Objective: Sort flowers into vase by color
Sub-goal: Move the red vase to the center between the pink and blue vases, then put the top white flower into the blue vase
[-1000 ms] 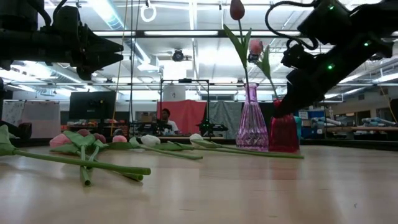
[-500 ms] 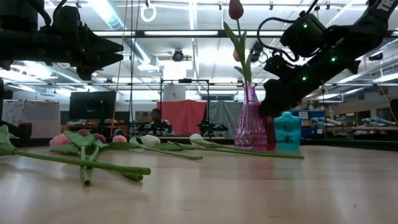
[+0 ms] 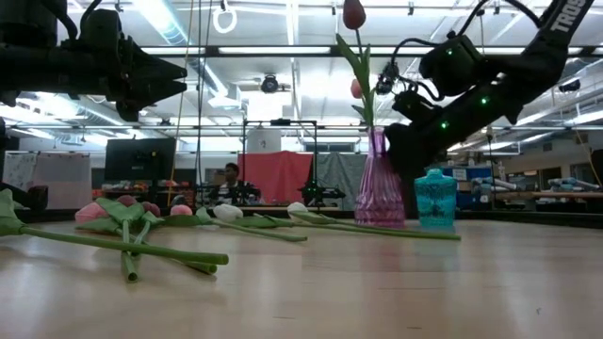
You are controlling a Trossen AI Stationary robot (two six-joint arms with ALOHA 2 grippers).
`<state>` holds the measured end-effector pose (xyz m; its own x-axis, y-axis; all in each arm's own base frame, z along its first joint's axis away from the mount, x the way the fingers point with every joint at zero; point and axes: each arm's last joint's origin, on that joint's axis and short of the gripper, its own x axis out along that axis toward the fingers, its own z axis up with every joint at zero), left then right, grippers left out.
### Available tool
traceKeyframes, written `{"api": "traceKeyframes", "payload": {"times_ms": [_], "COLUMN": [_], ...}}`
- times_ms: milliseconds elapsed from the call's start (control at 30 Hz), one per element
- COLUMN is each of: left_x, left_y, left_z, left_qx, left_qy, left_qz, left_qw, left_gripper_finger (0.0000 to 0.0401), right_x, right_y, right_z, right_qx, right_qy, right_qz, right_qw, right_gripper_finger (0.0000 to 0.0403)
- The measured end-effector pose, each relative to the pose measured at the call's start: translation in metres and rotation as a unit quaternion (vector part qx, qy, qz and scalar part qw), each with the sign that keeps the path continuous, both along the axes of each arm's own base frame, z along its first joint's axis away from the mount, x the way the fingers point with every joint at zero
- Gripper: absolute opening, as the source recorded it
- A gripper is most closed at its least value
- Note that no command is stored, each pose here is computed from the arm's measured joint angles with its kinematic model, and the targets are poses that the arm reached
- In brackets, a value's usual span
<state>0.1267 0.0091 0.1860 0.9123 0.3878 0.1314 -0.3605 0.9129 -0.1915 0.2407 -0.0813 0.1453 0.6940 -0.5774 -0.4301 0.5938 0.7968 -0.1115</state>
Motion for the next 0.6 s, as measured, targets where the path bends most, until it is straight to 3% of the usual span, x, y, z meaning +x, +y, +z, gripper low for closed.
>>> {"api": "traceKeyframes", "payload": {"times_ms": [200, 600], "left_x": [0.0, 0.0], "left_y": [0.0, 0.0], "left_z": [0.0, 0.0], "left_qx": [0.0, 0.0], "left_qy": [0.0, 0.0], "left_qz": [0.0, 0.0], "left_qw": [1.0, 1.0], "left_gripper_finger": [0.0188, 0.0188], "right_x": [-0.003, -0.007], "right_y": [-0.011, -0.011], "right_z": [0.001, 0.008], "right_qx": [0.02, 0.022], "right_qy": [-0.012, -0.012], "right_qz": [0.011, 0.027], "right_qw": [1.0, 0.999], "right_gripper_finger": [0.0205, 0.0269]}}
